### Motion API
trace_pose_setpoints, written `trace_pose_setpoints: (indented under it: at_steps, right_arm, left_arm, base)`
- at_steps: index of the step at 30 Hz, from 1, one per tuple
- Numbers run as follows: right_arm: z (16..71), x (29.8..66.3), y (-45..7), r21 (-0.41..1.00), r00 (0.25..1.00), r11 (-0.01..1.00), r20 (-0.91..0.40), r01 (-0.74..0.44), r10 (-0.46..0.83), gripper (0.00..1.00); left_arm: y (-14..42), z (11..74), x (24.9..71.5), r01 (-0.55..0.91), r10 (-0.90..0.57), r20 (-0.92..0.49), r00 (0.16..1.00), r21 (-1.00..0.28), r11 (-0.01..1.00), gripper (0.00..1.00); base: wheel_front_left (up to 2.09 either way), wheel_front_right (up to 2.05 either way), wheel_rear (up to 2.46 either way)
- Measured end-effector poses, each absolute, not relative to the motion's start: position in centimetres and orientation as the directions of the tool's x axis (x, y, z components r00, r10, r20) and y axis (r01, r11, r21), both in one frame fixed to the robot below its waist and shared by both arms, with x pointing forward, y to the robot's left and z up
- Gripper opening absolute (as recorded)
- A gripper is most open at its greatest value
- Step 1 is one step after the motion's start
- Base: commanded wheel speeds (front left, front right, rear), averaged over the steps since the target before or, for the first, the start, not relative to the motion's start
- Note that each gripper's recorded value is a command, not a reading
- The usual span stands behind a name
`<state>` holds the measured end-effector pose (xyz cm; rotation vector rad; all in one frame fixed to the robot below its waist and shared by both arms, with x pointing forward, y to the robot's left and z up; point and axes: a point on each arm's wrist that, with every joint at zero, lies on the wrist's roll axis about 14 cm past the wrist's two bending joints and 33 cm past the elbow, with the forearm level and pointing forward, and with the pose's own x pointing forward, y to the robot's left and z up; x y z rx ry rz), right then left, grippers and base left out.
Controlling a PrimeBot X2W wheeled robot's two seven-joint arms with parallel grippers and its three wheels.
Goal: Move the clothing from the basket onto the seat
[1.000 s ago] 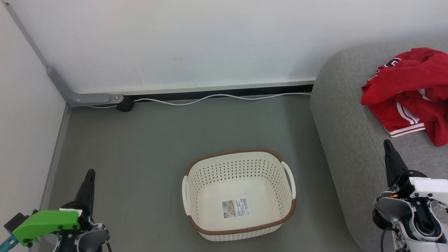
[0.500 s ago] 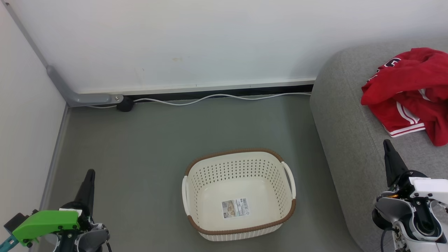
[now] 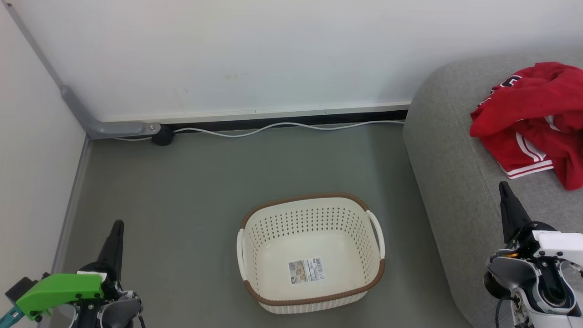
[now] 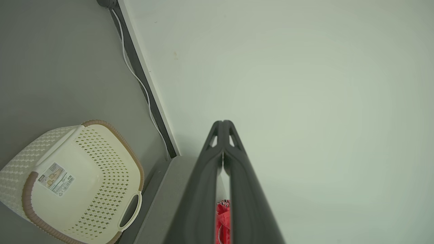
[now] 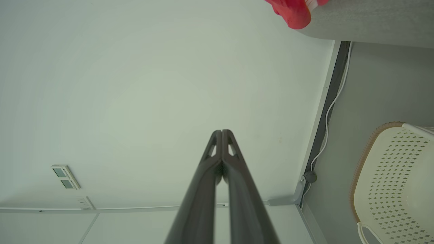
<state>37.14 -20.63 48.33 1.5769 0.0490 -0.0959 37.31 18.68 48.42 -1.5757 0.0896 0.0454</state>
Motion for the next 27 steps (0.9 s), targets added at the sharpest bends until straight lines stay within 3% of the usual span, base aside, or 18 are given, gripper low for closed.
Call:
trace_pose_setpoints:
  at_steps: [27]
  right_arm:
    - [48.36, 37.14, -20.62, 0.996, 0.995, -0.01, -0.09, 0.09, -0.03, 0.0]
  left_arm:
    - [18.69, 48.47, 37.32, -0.084, -0.028, -0.084, 0.996, -0.996, -0.005, 0.0]
  base:
    - [0.0, 0.0, 0.0]
